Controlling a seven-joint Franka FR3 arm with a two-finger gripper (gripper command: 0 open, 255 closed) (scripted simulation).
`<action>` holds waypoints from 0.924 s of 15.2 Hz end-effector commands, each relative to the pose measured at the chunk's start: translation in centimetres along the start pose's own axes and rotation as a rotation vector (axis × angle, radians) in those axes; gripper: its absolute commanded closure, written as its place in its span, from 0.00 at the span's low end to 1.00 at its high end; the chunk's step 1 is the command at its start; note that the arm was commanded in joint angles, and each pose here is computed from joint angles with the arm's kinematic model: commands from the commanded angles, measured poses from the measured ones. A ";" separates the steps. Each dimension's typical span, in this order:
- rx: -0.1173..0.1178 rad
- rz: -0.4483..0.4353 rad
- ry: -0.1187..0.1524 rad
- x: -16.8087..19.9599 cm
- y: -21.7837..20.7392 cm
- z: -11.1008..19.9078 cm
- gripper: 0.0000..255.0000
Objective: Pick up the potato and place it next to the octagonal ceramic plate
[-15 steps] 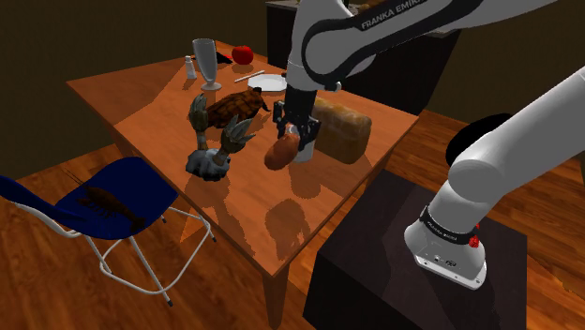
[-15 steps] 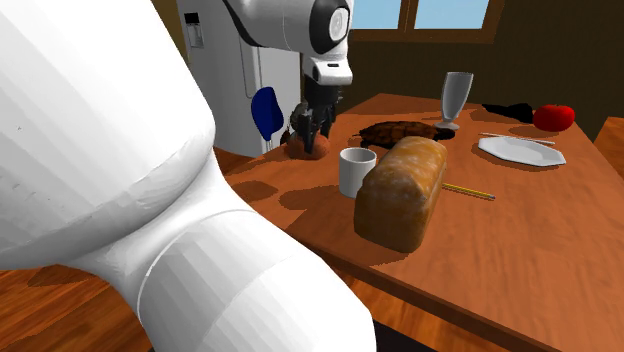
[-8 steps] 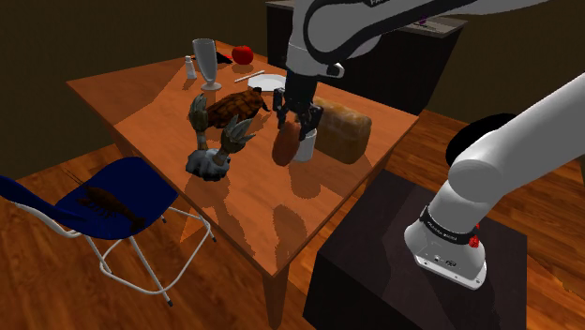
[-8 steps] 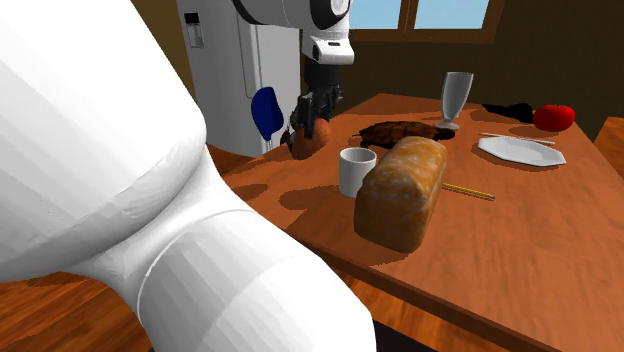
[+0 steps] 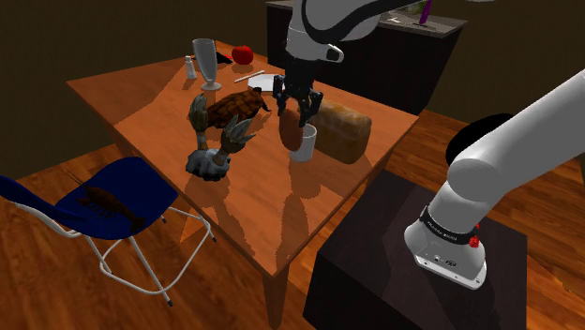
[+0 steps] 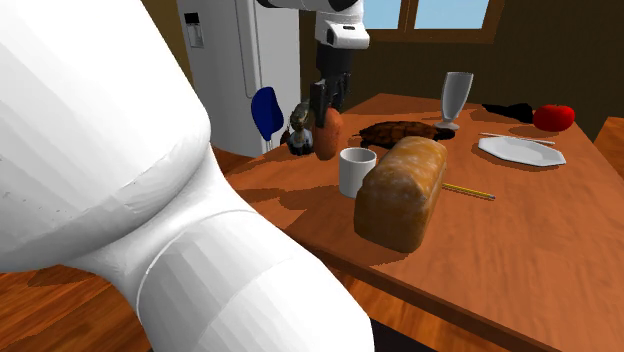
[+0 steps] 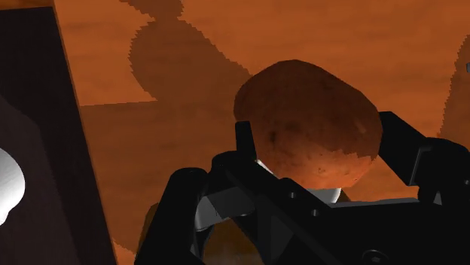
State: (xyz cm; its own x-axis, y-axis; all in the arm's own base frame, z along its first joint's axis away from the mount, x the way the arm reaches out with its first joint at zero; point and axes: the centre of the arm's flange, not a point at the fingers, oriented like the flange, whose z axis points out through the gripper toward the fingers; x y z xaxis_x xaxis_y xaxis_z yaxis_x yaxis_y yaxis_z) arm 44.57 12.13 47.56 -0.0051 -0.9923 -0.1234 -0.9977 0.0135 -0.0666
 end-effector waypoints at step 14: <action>0.000 0.000 0.000 13.7 -14.2 1.5 1.00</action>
State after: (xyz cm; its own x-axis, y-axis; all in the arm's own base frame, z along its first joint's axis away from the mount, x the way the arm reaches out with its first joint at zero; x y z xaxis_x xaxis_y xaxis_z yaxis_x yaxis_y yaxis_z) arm 57.74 -0.41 45.73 -0.0054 -0.9923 -0.1240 -0.9977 0.0138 -0.0668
